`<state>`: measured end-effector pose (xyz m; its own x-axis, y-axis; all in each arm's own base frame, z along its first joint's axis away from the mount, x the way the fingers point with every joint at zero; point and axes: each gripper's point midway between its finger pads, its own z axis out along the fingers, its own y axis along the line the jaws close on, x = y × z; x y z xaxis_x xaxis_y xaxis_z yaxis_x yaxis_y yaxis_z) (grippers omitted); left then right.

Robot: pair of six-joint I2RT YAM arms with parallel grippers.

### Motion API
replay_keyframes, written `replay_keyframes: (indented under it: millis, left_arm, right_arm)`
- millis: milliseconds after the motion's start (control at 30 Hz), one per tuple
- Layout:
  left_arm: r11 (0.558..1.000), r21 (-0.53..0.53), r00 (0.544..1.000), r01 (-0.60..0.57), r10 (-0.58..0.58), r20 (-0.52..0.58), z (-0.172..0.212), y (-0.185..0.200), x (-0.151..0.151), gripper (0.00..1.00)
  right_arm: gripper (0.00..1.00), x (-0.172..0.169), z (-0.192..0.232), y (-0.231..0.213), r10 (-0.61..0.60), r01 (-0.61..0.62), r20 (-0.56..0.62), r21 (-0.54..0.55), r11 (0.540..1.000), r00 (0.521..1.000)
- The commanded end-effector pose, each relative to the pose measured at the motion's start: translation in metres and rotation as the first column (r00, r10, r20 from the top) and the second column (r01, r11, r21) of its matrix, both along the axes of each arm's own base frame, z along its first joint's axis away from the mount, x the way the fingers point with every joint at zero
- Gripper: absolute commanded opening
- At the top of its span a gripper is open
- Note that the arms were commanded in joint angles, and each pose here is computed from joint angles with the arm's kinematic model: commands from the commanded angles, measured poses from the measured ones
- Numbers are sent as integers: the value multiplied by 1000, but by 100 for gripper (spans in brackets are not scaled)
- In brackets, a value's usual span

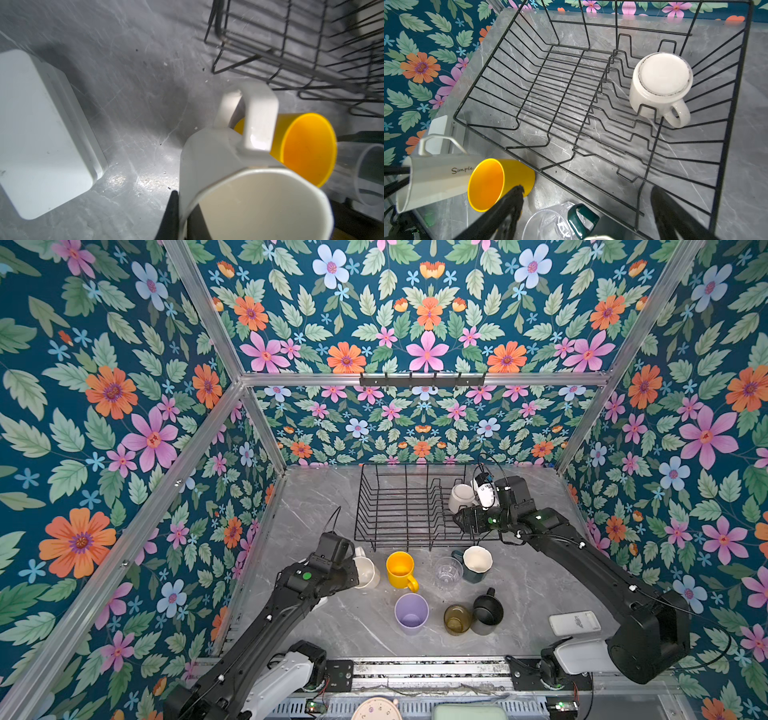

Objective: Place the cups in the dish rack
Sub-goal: 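Lift the octagonal mug with the left gripper while the right gripper approaches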

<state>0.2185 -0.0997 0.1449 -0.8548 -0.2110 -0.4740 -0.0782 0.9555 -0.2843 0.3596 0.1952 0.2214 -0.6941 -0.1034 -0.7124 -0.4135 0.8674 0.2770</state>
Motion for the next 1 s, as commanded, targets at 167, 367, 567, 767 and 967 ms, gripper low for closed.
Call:
replay_keyframes:
  millis: [167, 367, 567, 767, 967]
  left_arm:
    - [979, -179, 924, 99, -23, 383, 92, -17, 15, 0]
    - [923, -282, 828, 260, -62, 558, 129, -47, 26, 0]
    - [812, -376, 716, 446, -71, 694, 153, -82, 34, 0]
    - [671, -385, 594, 633, -102, 798, 178, -108, 25, 0]
    - [535, -404, 562, 742, -167, 810, 184, -131, 16, 0]
  right_arm:
    - [95, -5, 23, 12, 36, -41, 53, 104, 994, 998]
    - [95, -15, 36, 22, 88, -99, 69, 176, 979, 994]
    - [96, -36, 61, 41, 188, -208, 94, 313, 927, 978]
    - [97, -62, 93, 58, 325, -373, 184, 422, 827, 928]
    - [99, -86, 106, 70, 444, -522, 275, 468, 713, 853]
